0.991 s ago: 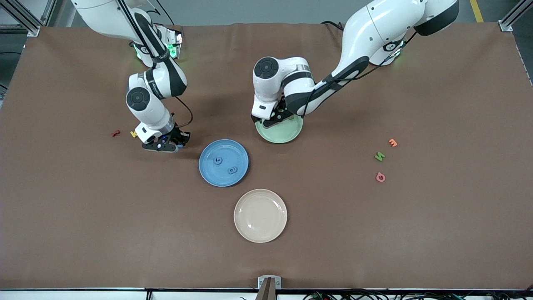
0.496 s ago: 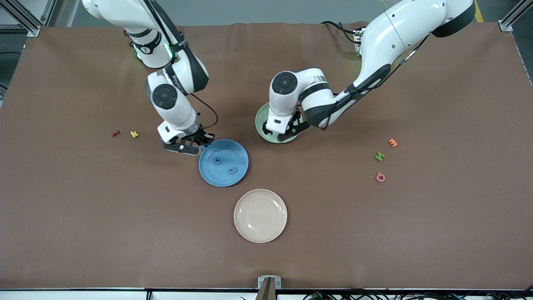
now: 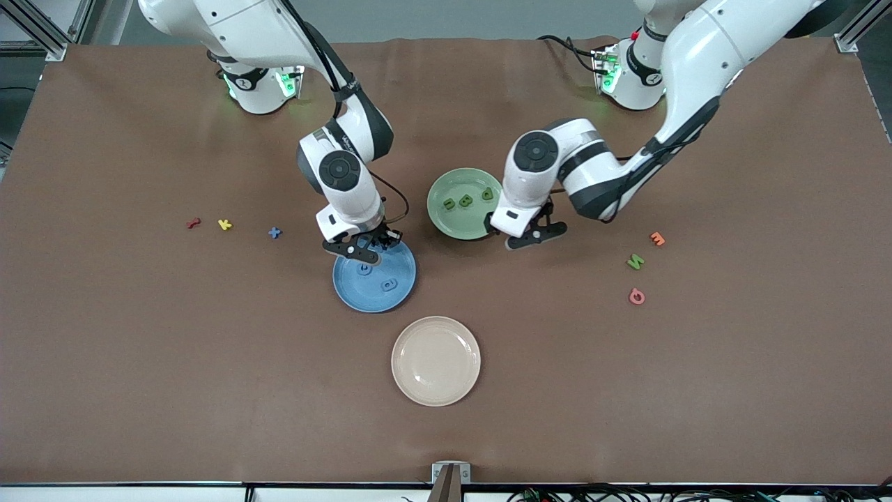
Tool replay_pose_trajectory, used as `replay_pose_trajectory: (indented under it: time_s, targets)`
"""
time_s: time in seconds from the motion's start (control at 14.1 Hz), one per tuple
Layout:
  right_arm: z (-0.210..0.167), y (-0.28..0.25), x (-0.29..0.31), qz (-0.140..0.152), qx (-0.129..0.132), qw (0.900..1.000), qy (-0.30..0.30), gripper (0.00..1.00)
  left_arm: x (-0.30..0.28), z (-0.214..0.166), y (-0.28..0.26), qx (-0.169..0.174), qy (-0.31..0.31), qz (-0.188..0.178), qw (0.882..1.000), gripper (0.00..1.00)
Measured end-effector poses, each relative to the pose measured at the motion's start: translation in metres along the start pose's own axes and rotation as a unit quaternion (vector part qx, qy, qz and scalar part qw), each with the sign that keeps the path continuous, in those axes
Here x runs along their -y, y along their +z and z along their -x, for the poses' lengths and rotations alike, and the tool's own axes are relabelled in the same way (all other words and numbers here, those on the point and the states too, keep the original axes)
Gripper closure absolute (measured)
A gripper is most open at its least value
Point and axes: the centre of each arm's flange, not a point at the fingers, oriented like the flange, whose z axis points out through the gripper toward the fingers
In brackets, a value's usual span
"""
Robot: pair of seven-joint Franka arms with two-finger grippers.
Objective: Sort letters by color into matching plates
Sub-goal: 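Place the blue E on the blue plate while the left gripper returns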
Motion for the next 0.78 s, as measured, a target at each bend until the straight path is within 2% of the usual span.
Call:
replay_pose_trajectory:
  time_s: [0.28,0.42,0.57,0.78]
  targets:
    - [-0.015,0.005,0.013,-0.005,-0.008,1.0,0.003,0.73,0.05,-0.036,-0.006,0.002,0.036,0.003,0.999,0.0]
    - [-0.019,0.011,0.017,-0.005,-0.01,1.0,0.003,0.73,0.081,-0.054,-0.005,-0.01,0.054,-0.003,0.998,0.0]
    - [-0.019,0.014,0.019,-0.001,-0.007,1.0,0.003,0.58,0.114,-0.069,-0.003,-0.015,0.073,-0.008,0.997,0.0]
    - [-0.02,0.012,0.021,0.01,0.002,1.0,0.002,0.29,0.151,-0.087,0.002,-0.013,0.099,-0.01,0.995,0.0]
